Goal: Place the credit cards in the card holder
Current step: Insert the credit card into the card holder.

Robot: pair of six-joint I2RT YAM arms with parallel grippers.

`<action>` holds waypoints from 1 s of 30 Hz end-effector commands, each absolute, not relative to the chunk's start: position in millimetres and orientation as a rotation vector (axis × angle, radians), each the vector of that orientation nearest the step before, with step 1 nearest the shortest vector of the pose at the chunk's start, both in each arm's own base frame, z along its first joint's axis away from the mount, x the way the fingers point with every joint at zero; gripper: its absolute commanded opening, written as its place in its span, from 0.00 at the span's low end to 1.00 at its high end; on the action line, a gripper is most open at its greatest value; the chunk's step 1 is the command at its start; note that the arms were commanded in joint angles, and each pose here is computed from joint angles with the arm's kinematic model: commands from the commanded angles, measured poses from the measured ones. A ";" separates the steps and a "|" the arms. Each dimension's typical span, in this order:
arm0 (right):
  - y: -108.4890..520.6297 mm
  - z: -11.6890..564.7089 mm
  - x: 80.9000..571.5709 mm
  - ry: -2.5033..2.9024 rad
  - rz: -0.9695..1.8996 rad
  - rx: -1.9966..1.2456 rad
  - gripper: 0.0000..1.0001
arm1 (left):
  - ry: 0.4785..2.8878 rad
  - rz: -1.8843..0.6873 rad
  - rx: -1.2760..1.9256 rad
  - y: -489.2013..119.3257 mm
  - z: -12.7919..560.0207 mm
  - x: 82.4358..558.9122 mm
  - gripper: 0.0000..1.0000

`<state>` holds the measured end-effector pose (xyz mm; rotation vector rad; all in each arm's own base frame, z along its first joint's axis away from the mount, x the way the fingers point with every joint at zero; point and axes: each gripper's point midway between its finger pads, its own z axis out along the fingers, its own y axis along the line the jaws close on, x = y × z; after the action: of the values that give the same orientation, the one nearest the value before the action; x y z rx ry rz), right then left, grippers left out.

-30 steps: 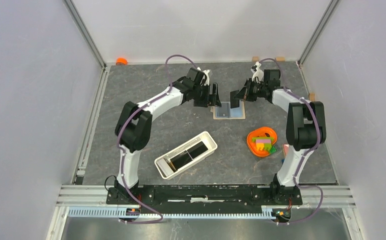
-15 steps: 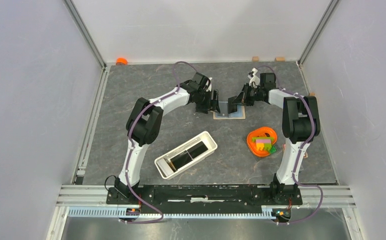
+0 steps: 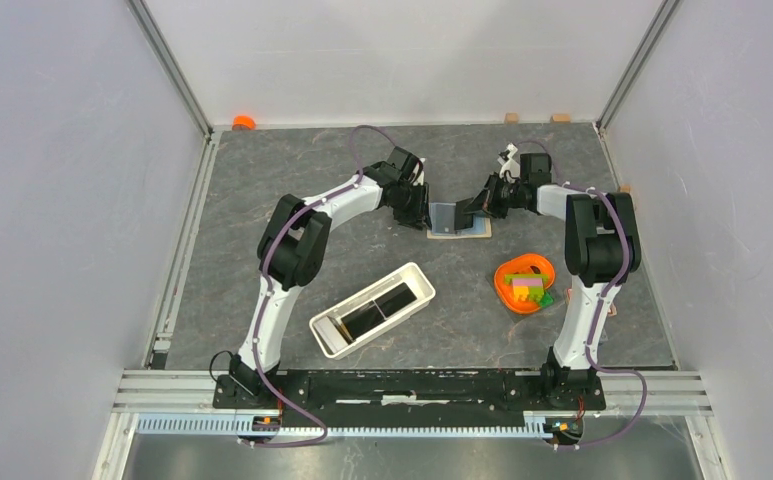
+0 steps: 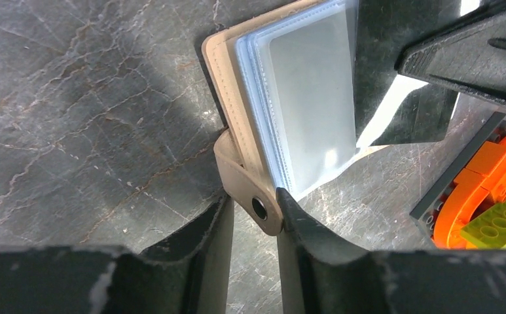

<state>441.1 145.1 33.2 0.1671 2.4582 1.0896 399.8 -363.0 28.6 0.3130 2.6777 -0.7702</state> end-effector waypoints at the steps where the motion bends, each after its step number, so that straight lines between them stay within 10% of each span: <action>1: 147.4 34.7 441.8 2.438 1.092 0.183 0.00 | 2.650 -0.715 0.373 -359.5 28.2 409.4 0.33; 19: 156.8 4.2 414.3 2.591 1.072 0.181 0.01 | 2.660 -0.680 0.401 -355.0 18.3 409.8 0.12; 30: 160.2 -1.3 420.3 2.606 1.013 0.184 0.22 | 2.660 -0.700 0.410 -356.9 19.8 408.2 0.05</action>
<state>425.1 160.1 17.7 0.1790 2.5313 1.1045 402.1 -356.8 23.2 0.3785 2.6697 -0.7197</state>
